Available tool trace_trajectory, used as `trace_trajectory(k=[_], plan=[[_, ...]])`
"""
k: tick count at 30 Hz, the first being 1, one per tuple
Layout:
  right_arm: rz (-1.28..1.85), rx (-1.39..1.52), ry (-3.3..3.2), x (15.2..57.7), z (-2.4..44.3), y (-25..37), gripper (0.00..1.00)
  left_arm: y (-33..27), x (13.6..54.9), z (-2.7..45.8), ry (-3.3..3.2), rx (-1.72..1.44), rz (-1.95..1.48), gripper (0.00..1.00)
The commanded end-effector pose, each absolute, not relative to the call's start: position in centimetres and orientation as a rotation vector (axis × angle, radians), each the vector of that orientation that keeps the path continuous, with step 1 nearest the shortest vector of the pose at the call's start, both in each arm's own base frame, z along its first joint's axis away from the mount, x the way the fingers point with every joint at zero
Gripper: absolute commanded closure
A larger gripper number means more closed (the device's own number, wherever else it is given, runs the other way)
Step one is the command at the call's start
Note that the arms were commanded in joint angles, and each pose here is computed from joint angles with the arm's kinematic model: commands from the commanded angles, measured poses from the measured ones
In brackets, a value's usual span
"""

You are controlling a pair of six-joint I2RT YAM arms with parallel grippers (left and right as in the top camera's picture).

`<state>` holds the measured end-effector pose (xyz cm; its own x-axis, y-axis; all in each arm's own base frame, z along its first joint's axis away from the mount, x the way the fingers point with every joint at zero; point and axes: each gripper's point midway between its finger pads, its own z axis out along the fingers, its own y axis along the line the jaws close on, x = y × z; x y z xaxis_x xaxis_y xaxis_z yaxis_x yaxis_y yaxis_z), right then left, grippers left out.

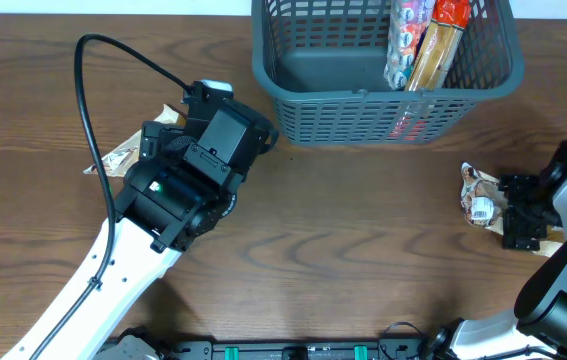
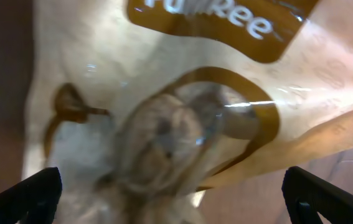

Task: Pack container
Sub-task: 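Lower the right gripper onto the PanTree snack bag and grasp it, then lift the PanTree bag and carry it left over the basket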

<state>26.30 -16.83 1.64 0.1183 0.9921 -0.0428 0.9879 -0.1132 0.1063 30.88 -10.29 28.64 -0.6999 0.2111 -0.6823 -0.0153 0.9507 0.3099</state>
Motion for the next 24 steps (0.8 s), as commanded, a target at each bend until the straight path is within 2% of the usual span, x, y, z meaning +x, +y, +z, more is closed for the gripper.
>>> trace_trajectory(k=[1, 6, 8, 10, 11, 14, 17, 24], plan=[[0.044, 2.278, 2.024, 25.4, 0.6, -16.7, 0.01, -10.3, 31.0, 29.0, 2.312, 0.131, 0.375, 0.01], [0.045, 2.274, 2.026, 25.2, 0.0, -16.5, 0.01, -10.3, 31.0, 29.0, 2.312, 0.131, 0.375, 0.02], [0.046, 2.270, 2.031, 25.2, 0.0, -16.5, 0.08, -10.3, 31.0, 29.1, 2.312, 0.131, 0.375, 0.01], [0.046, 2.270, 2.031, 25.2, 0.0, -16.5, 0.26, -10.3, 31.0, 29.1, 2.312, 0.132, 0.375, 0.01], [0.049, 2.271, 2.032, 25.2, 0.0, -16.5, 0.29, -10.3, 31.0, 29.1, 2.312, 0.132, 0.375, 0.01], [0.074, 2.281, 2.028, 25.3, 0.0, -16.2, 0.72, -10.3, 31.0, 29.0, 2.312, 0.132, 0.376, 0.01], [0.115, 2.294, 2.027, 25.5, 0.0, -15.9, 0.97, -10.3, 31.0, 29.0, 2.312, 0.132, 0.376, 0.01], [0.243, 2.210, 2.016, 27.7, 2.4, -16.1, 0.99, -10.3, 31.0, 29.0, 2.312, 0.132, 0.376, 0.01]])
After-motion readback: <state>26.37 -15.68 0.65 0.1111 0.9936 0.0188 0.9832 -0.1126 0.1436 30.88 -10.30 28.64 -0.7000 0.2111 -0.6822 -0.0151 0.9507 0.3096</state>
